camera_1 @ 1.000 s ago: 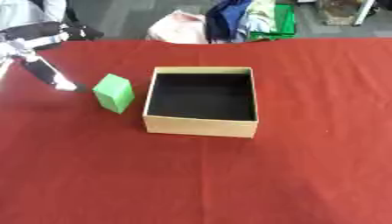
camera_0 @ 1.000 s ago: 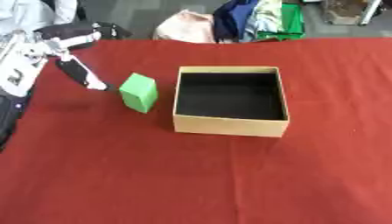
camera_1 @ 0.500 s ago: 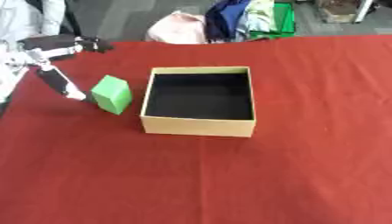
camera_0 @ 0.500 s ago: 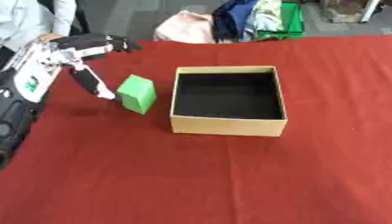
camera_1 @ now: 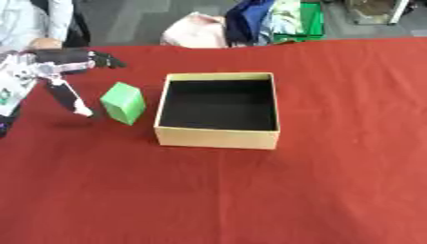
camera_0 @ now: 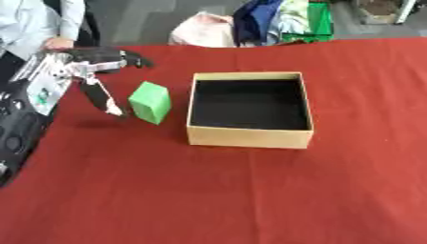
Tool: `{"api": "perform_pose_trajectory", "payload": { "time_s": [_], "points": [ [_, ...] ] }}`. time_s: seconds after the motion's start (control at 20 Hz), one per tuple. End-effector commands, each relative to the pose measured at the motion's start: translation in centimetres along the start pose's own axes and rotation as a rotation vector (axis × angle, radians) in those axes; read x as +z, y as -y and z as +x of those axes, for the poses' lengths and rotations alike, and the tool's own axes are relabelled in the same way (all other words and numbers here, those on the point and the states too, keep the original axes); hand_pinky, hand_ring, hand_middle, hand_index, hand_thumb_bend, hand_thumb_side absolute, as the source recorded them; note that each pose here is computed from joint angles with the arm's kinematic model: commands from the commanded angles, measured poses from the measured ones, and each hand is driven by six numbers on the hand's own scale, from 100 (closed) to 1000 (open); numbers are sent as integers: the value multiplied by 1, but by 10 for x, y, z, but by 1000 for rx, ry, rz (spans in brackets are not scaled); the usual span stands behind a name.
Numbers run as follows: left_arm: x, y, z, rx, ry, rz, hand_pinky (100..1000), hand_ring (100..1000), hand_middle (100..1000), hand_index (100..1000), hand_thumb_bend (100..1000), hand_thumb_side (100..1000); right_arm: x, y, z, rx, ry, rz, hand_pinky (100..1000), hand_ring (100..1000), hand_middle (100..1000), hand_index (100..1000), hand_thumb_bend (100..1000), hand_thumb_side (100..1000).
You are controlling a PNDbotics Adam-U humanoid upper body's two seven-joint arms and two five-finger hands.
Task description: Pick up objects on the table and place them in the box.
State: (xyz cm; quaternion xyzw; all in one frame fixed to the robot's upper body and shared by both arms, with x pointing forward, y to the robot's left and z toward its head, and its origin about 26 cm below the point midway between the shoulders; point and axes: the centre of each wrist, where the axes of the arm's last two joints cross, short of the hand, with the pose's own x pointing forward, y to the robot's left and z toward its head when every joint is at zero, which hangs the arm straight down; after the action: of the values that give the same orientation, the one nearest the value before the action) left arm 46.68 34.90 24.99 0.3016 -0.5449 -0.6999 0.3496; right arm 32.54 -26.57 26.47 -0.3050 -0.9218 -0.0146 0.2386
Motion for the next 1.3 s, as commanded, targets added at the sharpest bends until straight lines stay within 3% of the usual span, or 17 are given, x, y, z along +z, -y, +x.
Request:
{"api": "perform_pose_trajectory", "payload": {
  "time_s": [0.05, 0.5, 0.8, 1.15, 1.3],
  "points": [
    [5, -13, -3, -257, 234, -318, 890, 904, 921, 1000, 625, 147, -5, 3, 7, -12, 31, -10, 639, 653, 649, 806, 100, 401],
    [2, -9, -2, -255, 246, -324, 888, 899, 920, 1000, 591, 150, -5, 4, 5, -16, 24, -10, 637, 654, 647, 806, 100, 400],
    [0, 3, -5, -248, 236, -365, 871, 871, 874, 986, 574, 129, -5, 5, 4, -18, 20, -13, 636, 655, 648, 807, 100, 401],
    [1, 11, -10, -234, 215, -396, 839, 824, 787, 891, 544, 100, -5, 6, 4, -17, 17, -20, 636, 655, 646, 806, 100, 416],
    [1, 12, -11, -222, 207, -393, 826, 793, 730, 833, 486, 100, -4, 7, 3, -17, 15, -24, 635, 655, 646, 807, 100, 402]
  ]
}}
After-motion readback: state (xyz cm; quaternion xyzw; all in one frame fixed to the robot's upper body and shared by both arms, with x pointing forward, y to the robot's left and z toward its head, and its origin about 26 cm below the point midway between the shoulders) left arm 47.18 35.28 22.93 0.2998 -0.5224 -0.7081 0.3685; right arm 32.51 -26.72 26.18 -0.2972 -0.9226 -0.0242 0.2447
